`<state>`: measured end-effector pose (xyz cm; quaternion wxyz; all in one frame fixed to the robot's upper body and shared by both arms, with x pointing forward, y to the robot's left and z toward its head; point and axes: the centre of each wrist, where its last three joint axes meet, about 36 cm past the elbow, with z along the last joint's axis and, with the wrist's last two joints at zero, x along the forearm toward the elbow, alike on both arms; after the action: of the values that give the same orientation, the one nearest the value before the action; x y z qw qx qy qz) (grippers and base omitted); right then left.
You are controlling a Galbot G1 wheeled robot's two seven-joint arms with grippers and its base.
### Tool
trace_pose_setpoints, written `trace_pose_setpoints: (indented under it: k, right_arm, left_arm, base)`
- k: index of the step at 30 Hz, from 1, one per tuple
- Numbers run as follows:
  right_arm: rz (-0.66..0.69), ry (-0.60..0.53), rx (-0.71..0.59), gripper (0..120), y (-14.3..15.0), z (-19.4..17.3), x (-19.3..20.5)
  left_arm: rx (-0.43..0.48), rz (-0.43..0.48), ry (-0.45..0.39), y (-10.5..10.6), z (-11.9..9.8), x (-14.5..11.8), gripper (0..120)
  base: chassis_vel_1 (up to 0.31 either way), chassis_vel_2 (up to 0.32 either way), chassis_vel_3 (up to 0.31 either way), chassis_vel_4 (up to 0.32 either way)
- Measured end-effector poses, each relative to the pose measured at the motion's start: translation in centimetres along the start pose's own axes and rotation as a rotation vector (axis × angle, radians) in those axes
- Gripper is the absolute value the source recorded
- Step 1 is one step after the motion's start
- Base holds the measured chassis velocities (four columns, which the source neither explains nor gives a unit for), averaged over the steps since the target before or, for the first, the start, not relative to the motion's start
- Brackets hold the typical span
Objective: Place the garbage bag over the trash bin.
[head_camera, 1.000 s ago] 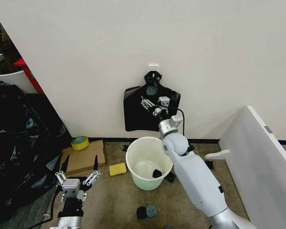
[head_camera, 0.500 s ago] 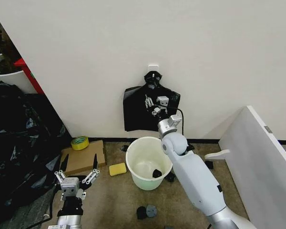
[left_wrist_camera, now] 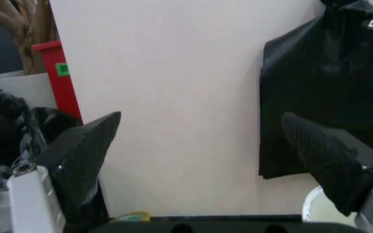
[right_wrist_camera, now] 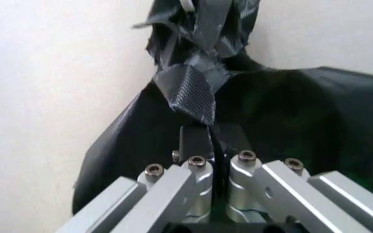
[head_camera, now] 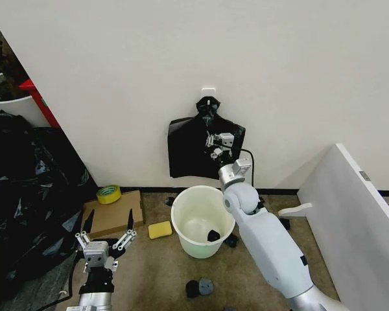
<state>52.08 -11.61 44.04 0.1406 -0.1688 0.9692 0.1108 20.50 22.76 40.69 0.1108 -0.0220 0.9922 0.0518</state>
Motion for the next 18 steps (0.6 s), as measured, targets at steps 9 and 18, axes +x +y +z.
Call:
trace_pose_setpoints:
  k: [9,18]
  right_arm:
    - [-0.089,0.022,0.143,0,0.0,2.2,7.1]
    - [-0.18,0.046,0.234,0,0.4,2.6,12.4]
  left_arm:
    - [0.001,0.002,0.004,0.0,0.4,0.0,97]
    - [0.005,0.006,0.009,-0.3,0.6,0.0,97]
  base:
    - [0.0,0.0,0.0,0.0]
    - [0.0,0.0,0.0,0.0]
